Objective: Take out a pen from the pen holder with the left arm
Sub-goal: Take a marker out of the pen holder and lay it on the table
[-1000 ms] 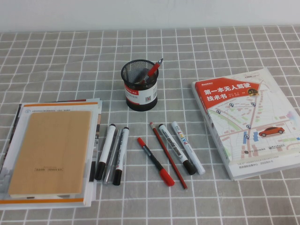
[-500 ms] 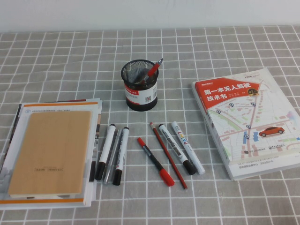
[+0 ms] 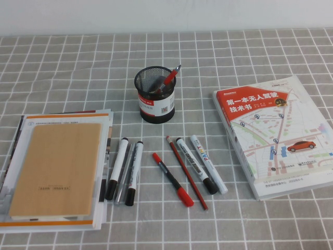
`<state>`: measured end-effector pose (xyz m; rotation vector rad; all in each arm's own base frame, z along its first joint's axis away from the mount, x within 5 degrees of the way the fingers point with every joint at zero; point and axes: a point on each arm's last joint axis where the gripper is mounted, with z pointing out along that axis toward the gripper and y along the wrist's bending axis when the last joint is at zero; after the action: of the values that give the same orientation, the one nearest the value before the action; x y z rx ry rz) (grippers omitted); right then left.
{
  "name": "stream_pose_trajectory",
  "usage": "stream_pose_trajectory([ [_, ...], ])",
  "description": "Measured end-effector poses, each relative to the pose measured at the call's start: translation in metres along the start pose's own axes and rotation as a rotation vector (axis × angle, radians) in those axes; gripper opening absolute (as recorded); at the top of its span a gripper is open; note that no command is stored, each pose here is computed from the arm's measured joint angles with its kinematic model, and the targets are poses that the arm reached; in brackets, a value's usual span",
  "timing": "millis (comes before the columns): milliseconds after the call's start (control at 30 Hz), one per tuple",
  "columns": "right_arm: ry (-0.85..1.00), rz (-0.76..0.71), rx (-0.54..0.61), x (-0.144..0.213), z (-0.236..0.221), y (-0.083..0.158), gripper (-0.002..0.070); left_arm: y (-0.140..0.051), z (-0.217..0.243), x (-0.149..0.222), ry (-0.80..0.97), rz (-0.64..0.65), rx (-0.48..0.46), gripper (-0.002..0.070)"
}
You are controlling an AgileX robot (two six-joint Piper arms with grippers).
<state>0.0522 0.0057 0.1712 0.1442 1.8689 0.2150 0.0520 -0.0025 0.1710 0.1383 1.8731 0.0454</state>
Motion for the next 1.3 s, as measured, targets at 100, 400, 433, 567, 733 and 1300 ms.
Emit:
stream_pose_trajectory([
  [100,0.0,0.0,0.0,0.0,0.0,0.0,-0.0013,0.0,0.0,0.0,0.0,0.0,0.0,-0.0003],
  [400,0.0,0.0,0.0,0.0,0.0,0.0,-0.0013,0.0,0.0,0.0,0.0,0.0,0.0,-0.0002],
  [433,0.0,0.0,0.0,0.0,0.0,0.0,-0.0013,0.0,0.0,0.0,0.0,0.0,0.0,-0.0003],
  [567,0.0,0.0,0.0,0.0,0.0,0.0,-0.0013,0.0,0.0,0.0,0.0,0.0,0.0,-0.0003],
  [733,0.0,0.0,0.0,0.0,0.0,0.0,-0.0013,0.001,0.0,-0.001,-0.012,0.021,-0.01,-0.0003],
  [1300,0.0,0.0,0.0,0.0,0.0,0.0,-0.0013,0.008,-0.009,-0.039,-0.461,-0.805,0.094,-0.0003],
])
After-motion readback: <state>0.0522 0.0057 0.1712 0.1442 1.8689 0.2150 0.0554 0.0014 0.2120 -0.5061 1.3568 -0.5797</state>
